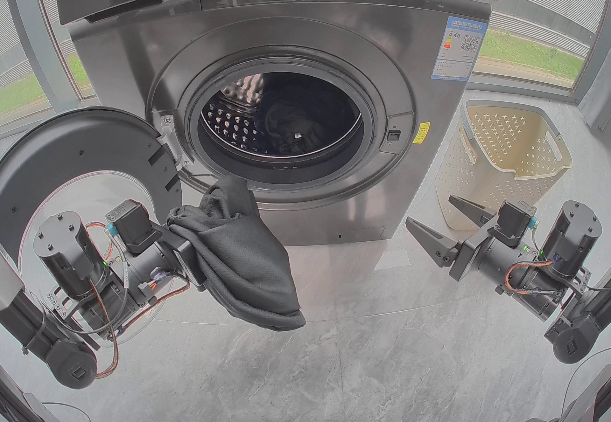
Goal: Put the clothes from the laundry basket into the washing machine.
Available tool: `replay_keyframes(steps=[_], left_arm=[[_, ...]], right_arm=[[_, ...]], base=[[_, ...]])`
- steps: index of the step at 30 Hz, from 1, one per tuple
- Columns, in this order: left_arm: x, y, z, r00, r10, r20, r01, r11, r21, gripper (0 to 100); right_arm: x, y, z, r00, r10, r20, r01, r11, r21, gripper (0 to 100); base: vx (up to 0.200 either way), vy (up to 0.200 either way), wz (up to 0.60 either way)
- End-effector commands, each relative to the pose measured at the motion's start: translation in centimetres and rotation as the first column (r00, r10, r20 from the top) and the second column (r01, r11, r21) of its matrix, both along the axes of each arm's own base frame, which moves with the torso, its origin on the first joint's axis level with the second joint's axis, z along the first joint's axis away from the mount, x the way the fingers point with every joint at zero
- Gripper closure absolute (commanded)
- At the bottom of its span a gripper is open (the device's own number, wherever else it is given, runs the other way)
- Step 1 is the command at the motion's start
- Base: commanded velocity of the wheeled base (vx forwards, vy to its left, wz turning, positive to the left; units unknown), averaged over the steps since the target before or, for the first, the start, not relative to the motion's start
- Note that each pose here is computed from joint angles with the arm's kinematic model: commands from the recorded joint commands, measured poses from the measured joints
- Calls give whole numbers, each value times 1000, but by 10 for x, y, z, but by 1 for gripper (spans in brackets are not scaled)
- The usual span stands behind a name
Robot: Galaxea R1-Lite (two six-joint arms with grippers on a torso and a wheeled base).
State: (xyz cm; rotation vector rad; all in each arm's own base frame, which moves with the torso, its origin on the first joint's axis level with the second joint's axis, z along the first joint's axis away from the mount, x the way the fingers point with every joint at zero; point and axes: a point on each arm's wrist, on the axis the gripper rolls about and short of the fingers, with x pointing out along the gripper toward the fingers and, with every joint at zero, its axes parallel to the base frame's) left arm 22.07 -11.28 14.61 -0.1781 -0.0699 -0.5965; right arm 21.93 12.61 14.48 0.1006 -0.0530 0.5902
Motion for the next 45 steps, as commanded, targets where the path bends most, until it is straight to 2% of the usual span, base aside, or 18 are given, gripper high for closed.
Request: replay_keyframes(steps=[1, 9, 18, 25, 30, 36, 45], left_arm=[[0, 0, -1, 1000, -3, -4, 3, 1000, 2, 100], [-1, -1, -3, 1000, -23, -10, 23, 1000, 10, 100], [-2, -2, -5, 999, -30, -17, 30, 999, 18, 100], [-2, -3, -7, 999, -31, -22, 32, 999, 22, 100], [-4, -4, -10, 999, -34, -16, 35, 998, 59, 100], [-4, -5, -11, 999, -41, -17, 42, 997, 62, 100], [-2, -7, -16, 999, -41, -31, 43, 996, 73, 100]], right_arm=[[0, 0, -2, 1000, 0, -5, 0, 1000, -2, 0], [0, -1, -2, 1000, -3, -7, 3, 1000, -4, 0], [1, 0, -6, 1000, -3, -22, 3, 1000, -10, 0], [1, 0, -7, 1000, -3, -26, 3, 1000, -12, 0], [0, 1, -7, 1000, 0, -28, 0, 1000, -14, 0], [0, 1, -7, 1000, 3, -28, -3, 1000, -14, 0], [-1, 2, -8, 999, 8, -32, -8, 1000, -16, 0]], base=[[0, 0, 0], [150, 0, 0], [0, 0, 0], [171, 0, 0], [0, 0, 0], [0, 0, 0], [200, 0, 0]])
